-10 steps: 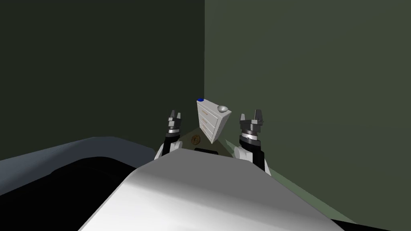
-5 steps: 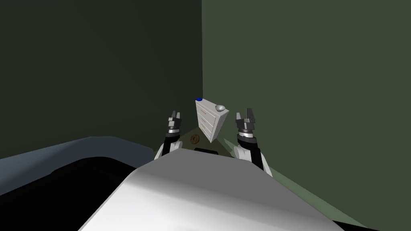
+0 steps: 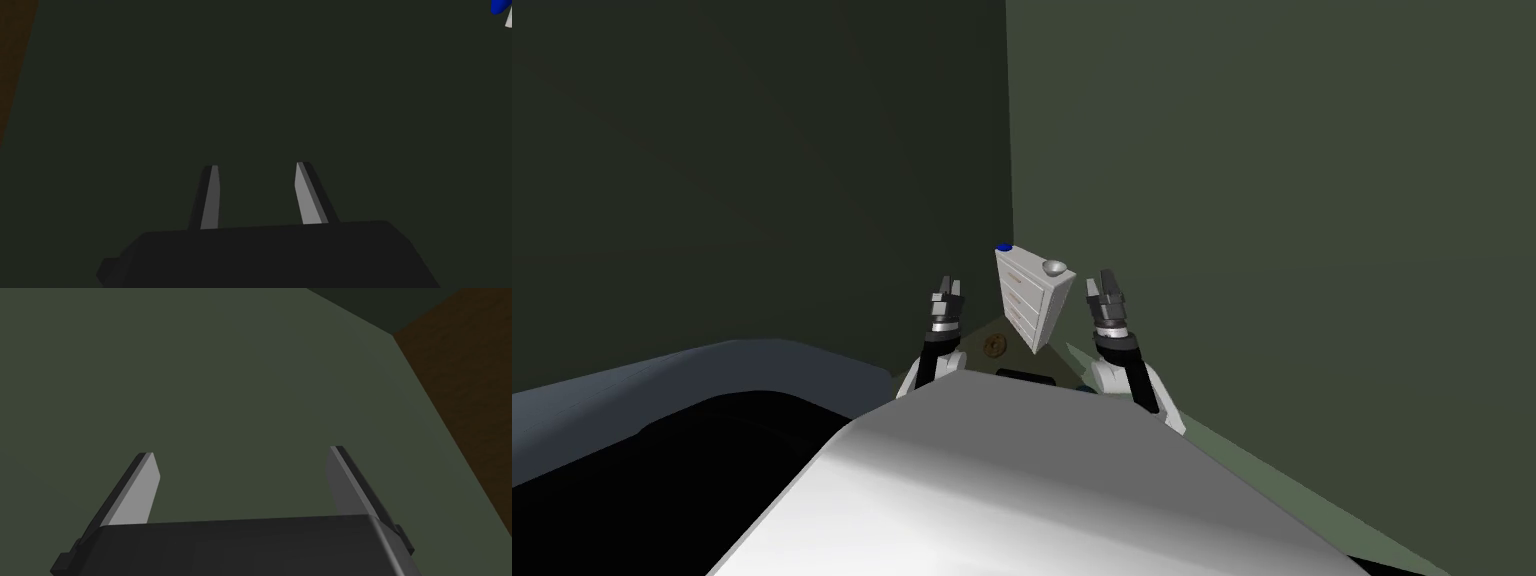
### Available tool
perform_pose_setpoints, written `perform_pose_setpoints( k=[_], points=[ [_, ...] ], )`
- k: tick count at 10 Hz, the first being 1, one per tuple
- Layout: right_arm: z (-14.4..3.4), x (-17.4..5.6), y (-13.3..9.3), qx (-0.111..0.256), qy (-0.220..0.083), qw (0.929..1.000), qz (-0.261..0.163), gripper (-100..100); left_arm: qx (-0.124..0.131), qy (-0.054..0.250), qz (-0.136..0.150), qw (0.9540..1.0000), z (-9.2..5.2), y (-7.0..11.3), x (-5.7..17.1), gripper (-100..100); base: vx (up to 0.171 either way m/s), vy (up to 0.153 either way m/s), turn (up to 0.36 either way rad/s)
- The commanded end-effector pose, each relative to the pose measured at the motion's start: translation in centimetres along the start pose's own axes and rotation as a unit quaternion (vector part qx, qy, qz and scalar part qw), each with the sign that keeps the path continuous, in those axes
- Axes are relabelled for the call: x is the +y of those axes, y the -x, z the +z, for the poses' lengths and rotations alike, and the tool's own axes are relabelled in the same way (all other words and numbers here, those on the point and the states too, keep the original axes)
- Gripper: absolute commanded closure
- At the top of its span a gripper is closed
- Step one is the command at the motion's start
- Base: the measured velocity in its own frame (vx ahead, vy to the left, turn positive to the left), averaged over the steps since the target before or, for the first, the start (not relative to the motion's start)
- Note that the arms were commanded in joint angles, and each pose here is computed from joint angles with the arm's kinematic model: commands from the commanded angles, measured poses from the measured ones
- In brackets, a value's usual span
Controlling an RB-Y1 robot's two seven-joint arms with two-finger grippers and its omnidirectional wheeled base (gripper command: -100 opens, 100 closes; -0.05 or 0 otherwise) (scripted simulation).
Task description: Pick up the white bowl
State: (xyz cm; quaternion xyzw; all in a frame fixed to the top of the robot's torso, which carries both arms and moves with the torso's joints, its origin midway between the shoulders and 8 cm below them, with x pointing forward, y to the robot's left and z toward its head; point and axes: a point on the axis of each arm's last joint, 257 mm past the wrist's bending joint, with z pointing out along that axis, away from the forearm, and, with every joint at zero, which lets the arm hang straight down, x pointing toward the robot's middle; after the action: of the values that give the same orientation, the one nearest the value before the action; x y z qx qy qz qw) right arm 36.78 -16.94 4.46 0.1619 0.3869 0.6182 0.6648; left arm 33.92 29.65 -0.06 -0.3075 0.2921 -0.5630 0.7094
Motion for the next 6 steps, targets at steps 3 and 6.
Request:
perform_pose_setpoints(
  k=[3, 6],
  points=[
    [0.6, 0.0, -2.7, 0.059, 0.015, 0.9973, -0.041, -100, 0.0, 0.0, 0.0, 1.0, 0.0, 0.0, 0.0, 0, -0.041, -0.051, -0.023],
    [0.9, -0.3, -6.2, 0.121, 0.04, 0.9876, -0.091, -100, 0.0, 0.0, 0.0, 1.0, 0.0, 0.0, 0.0, 0, -0.031, -0.05, -0.03]
  ],
)
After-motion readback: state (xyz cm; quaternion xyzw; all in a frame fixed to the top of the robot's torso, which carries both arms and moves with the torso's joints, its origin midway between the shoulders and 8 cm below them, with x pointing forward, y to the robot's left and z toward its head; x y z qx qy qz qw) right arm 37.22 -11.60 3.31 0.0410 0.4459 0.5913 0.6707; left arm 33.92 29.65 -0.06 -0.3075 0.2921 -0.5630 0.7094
